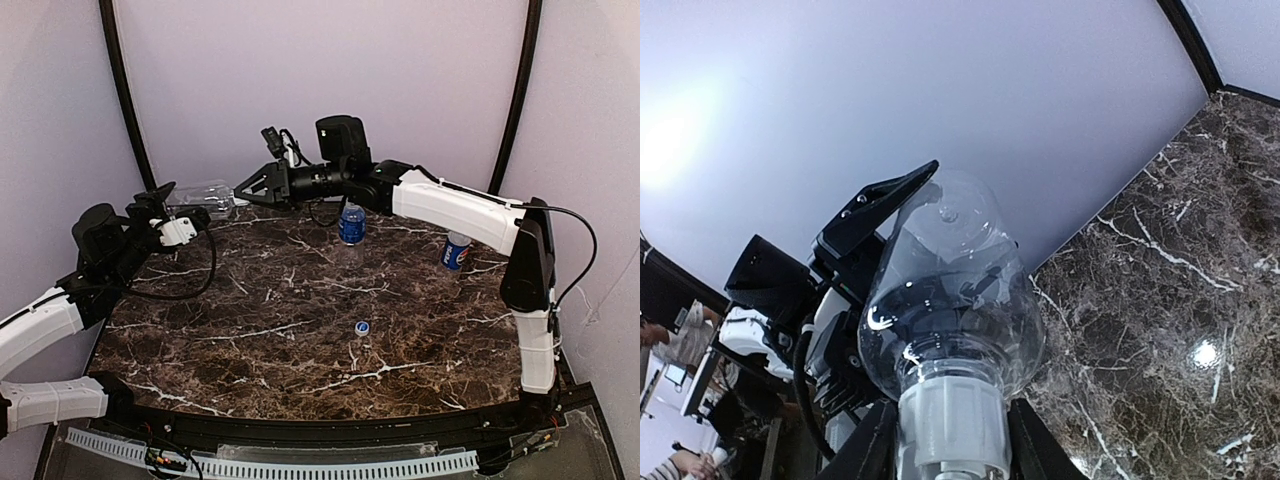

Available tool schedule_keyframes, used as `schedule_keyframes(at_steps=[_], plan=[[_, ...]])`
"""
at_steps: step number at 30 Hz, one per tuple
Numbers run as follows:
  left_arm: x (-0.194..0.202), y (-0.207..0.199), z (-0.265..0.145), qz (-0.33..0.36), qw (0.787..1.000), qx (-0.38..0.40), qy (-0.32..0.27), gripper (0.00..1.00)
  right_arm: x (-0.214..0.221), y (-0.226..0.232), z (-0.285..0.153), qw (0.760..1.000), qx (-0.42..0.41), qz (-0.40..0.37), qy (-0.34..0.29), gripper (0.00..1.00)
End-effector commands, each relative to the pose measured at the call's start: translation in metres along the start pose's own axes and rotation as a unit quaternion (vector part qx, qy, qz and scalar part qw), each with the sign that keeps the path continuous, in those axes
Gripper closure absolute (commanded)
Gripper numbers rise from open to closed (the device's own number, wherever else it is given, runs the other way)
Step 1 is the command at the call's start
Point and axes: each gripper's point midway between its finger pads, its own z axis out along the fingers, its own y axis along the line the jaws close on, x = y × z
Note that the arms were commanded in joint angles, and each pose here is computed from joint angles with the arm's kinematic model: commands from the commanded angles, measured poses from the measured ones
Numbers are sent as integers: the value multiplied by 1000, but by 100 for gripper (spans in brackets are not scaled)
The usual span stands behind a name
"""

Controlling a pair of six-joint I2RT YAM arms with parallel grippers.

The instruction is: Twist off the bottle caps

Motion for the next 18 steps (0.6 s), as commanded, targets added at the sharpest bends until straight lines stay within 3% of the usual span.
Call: schedule_keyframes(at_steps=[1,3,6,7,10,13,18], plan=[[-1,6,0,-5,1000,-11,1,52,2,9,1,1000,-20,-12,6,69],[0,6,0,-5,1000,-11,3,52,3,9,3,1000,-23,-11,10,73],[-1,6,0,-7,1000,-9,1,53,5,12,4,999,-31,-19,21,97],[-2,6,0,-14,1000,-7,-2,53,6,16,4,998,-40,-28,26,100],[-5,-7,-2,-56,998,38,-7,53,12,34,3,993,-63,-89,39,100],[-19,-21,-8,-110,987,110,-34,53,25,49,1,975,-54,-212,49,100],[-48,-59,-39,-197,942,260,-85,56,57,68,0,920,-43,-384,71,100]])
